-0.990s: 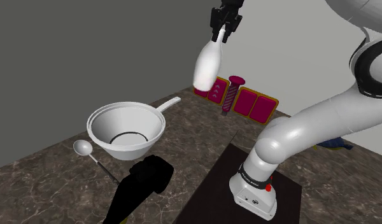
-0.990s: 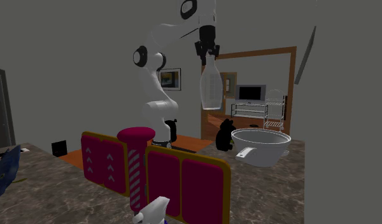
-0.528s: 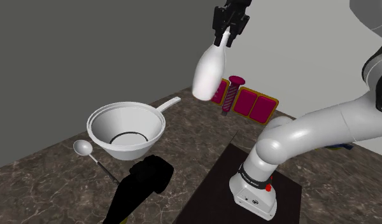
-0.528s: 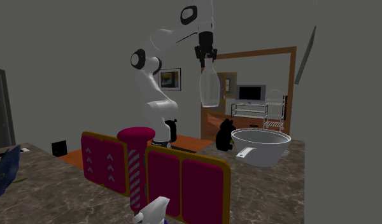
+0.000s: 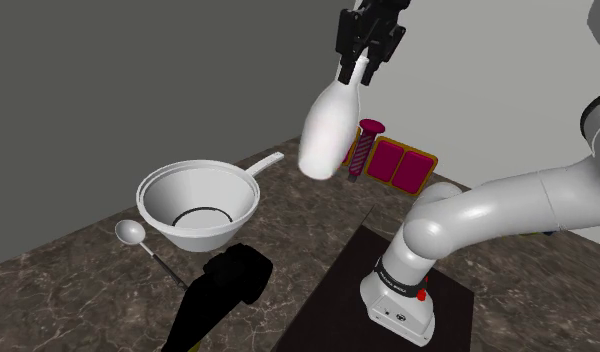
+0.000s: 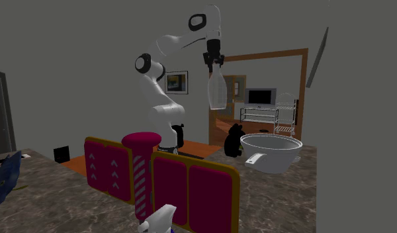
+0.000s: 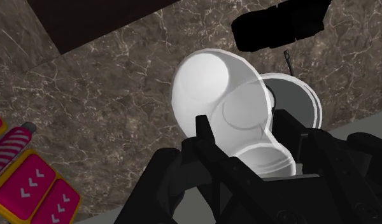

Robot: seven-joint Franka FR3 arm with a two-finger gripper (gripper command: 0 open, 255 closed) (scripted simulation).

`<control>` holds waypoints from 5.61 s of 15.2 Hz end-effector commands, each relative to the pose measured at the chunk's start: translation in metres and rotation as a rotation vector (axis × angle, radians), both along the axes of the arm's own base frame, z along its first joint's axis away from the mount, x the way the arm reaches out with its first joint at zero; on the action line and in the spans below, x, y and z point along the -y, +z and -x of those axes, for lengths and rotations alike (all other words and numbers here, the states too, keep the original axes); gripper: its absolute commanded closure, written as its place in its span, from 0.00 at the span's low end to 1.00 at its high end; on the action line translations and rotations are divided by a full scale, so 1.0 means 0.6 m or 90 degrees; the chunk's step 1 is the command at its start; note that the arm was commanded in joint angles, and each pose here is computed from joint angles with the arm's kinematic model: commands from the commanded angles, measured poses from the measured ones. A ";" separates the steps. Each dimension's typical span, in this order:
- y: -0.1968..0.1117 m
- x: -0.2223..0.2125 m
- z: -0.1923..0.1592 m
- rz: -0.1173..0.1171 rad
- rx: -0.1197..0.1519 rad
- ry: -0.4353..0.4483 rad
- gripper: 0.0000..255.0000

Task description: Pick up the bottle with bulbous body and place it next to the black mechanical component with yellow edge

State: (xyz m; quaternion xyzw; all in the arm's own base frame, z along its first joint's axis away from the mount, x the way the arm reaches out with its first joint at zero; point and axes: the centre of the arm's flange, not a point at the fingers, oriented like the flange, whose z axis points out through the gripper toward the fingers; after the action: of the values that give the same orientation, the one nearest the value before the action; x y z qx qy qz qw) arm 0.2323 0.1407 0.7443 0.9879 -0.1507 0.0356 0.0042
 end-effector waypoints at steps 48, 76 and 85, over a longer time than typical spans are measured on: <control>-0.426 -0.015 0.009 0.000 0.000 -0.001 1.00; -0.453 -0.016 0.013 0.000 0.000 -0.001 0.00; -0.436 -0.016 0.014 0.000 0.000 -0.001 0.00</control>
State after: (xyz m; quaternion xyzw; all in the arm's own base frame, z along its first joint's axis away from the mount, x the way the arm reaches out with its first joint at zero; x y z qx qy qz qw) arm 0.2237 0.1505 0.4830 0.9878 -0.1514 0.0354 0.0041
